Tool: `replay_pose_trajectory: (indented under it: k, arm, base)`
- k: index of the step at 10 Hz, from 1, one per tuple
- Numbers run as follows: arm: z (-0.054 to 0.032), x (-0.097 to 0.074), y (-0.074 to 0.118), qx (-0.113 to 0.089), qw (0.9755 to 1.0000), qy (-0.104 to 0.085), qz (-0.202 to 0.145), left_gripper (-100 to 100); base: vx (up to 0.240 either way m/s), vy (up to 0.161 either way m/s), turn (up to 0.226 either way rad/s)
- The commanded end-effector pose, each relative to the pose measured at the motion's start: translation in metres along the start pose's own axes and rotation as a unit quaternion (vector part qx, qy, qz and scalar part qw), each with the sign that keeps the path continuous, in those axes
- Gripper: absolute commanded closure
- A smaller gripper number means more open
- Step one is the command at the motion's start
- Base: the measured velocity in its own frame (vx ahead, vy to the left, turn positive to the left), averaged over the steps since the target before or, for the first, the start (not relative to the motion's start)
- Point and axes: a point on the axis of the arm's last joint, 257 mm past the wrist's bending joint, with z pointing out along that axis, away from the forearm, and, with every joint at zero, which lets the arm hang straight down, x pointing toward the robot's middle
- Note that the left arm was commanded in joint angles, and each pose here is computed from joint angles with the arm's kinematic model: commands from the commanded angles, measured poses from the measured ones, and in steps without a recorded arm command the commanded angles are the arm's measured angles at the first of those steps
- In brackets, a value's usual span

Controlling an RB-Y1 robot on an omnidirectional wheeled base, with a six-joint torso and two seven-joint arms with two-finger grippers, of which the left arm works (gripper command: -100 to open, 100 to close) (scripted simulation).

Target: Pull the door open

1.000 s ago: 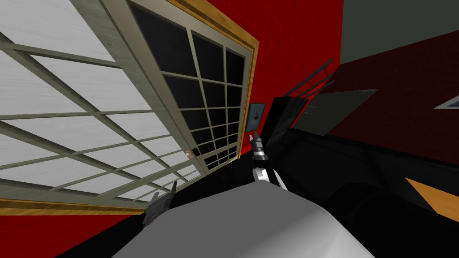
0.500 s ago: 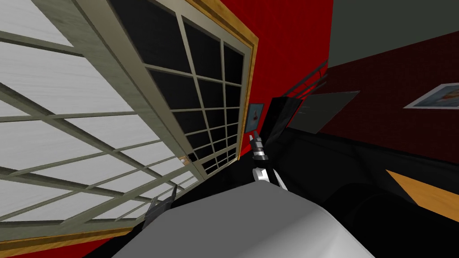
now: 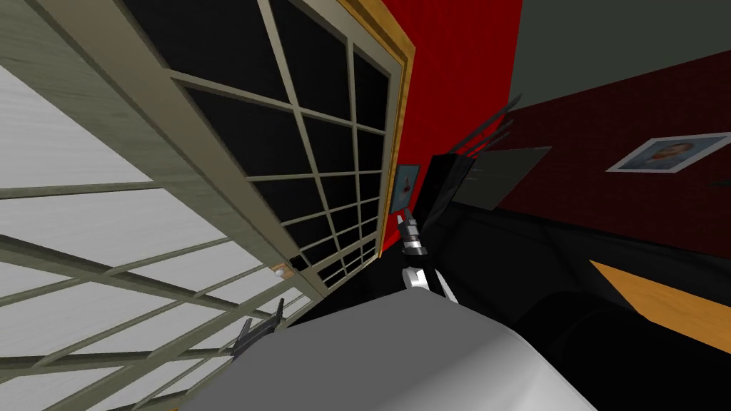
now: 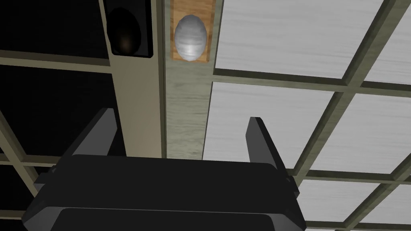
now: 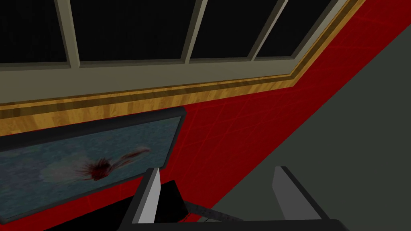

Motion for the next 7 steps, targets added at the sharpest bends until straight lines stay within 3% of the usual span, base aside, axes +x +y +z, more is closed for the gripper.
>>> replay_pose_trajectory:
  k: [1, 2, 5, 7]
  arm:
    - [0.0000, 0.000, 0.000, 0.000, 1.0000, 0.000, 0.000, -100]
    - [-0.0066, 0.005, 0.013, -0.009, 0.9999, 0.010, 0.010, -100]
    - [-0.0140, 0.011, 0.032, -0.023, 0.9992, 0.023, 0.022, -100]
    - [-0.0227, 0.017, 0.056, -0.043, 0.9976, 0.039, 0.037, -100]
  base:
    - [0.078, 0.026, -0.028]
    - [-0.092, -0.005, 0.075]
    - [-0.180, -0.003, 0.060]
    - [-0.205, 0.006, 0.088]
